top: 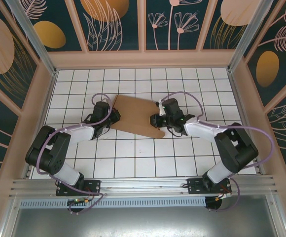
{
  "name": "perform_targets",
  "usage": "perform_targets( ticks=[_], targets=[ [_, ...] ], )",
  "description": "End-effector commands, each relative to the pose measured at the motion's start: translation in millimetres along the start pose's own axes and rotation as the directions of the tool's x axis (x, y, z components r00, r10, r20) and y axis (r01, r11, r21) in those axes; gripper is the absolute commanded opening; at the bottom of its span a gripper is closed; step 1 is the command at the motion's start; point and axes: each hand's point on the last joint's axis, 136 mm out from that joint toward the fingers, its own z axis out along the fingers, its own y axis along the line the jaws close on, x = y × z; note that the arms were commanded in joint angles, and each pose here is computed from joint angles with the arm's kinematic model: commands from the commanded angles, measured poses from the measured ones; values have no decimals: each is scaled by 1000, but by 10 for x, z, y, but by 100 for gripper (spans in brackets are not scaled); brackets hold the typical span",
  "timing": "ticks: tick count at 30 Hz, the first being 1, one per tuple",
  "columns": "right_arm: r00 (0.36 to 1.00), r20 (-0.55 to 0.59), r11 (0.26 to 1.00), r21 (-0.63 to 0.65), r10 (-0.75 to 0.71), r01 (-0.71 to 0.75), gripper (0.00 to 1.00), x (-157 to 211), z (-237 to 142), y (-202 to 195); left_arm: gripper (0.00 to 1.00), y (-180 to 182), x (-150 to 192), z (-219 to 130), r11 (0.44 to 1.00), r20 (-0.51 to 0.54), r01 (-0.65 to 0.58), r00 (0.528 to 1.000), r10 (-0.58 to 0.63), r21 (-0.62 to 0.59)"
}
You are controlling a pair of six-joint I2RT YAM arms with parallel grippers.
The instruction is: Fold the paper box
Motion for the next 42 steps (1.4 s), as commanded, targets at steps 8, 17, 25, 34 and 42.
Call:
perform_targets(
  ticks=[8,17,25,34,42],
  targets=[
    [993,-119,974,224,4,23,21,367,126,-519,0,346,435,-50,996,-145,46,988,-57,-80],
    [998,-58,988,149,-33,41,25,60,-18,-345,0,-113,94,-377,999,-71,30,997,-27,39],
    [995,101,1000,1,-3,3,32,-503,-438,-92,20,-472,-407,-583,991,0,-129,992,129,41],
    [981,166,994,31,96,-103,49,-680,-571,-499,38,-22,-600,-356,993,-55,-118,992,117,-9],
    [957,192,975,1,216,-221,61,-739,-469,-810,42,54,-525,-21,982,-152,-188,971,185,-4]
  ],
)
